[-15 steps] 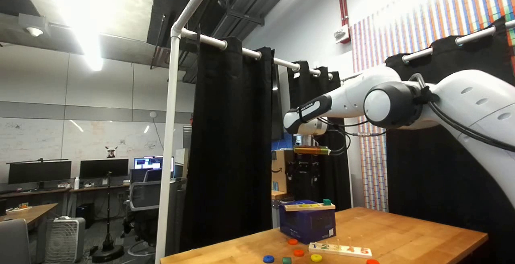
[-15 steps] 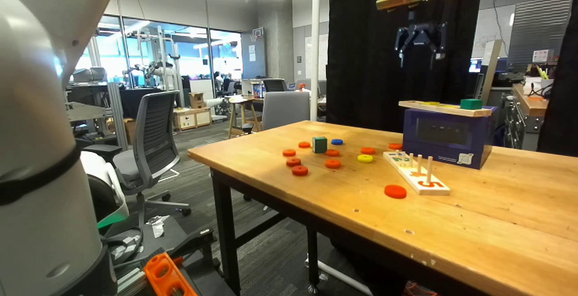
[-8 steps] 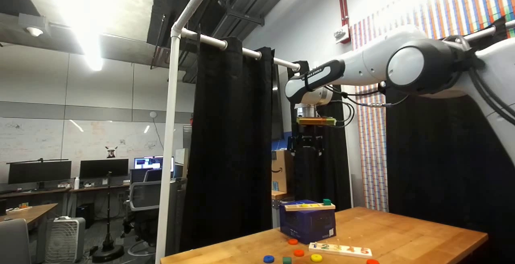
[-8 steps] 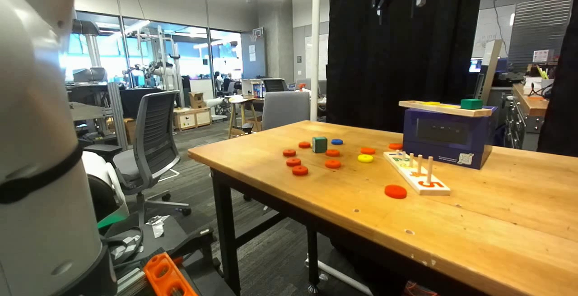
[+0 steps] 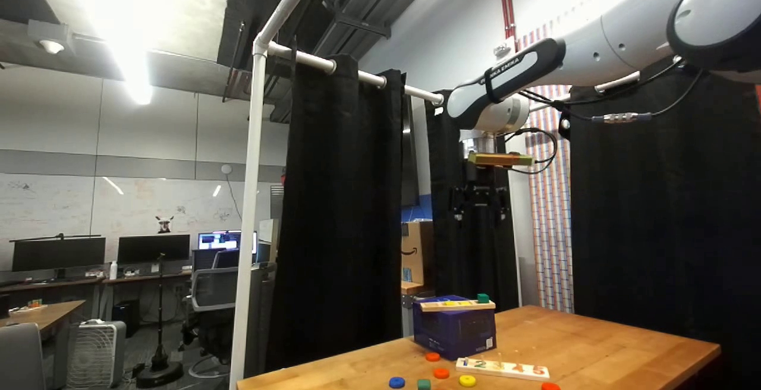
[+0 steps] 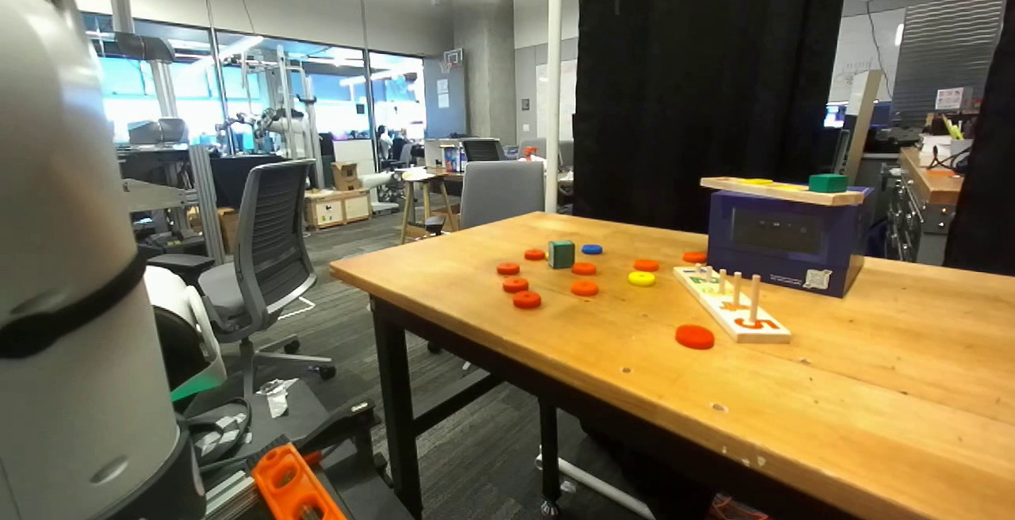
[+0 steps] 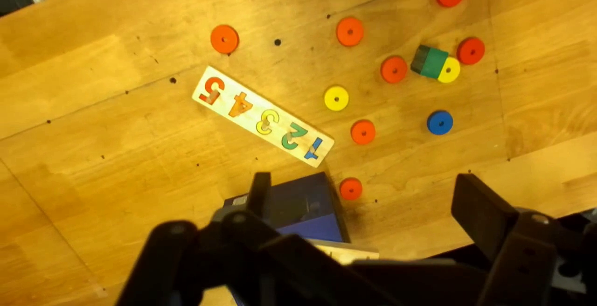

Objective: Put the yellow square on the wooden board

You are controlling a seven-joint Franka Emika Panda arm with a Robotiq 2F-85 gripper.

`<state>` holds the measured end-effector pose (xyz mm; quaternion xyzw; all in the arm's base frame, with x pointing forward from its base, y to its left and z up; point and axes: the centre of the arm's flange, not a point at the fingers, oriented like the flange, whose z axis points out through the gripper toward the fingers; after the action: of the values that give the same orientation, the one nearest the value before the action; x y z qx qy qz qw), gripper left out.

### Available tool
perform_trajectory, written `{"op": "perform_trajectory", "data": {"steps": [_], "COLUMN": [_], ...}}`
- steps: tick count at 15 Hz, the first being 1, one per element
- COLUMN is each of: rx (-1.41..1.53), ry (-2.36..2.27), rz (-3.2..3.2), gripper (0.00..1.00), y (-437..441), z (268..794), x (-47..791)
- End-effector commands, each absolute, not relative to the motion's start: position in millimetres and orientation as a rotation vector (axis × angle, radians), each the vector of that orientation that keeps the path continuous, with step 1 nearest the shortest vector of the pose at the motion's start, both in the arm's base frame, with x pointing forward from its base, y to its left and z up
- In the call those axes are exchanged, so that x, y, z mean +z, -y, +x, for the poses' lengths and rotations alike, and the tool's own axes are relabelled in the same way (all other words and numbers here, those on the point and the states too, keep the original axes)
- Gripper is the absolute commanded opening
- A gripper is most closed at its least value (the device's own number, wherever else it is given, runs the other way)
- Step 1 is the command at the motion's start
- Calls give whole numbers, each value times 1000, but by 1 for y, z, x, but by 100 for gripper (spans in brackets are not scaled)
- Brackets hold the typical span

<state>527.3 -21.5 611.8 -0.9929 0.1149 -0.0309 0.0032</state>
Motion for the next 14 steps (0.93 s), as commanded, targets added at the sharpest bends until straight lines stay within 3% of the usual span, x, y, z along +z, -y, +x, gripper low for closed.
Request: {"op": "perform_trajectory", "data": {"steps": [1,7,14], "rx": [-108,-11,-12], "ry": [-317,-155,114], "rz": [-3120,-3151,-3197], "gripper": [100,100,100], "y": [26,26,33], "z": [466,421,361], "x": [573,517,511]}}
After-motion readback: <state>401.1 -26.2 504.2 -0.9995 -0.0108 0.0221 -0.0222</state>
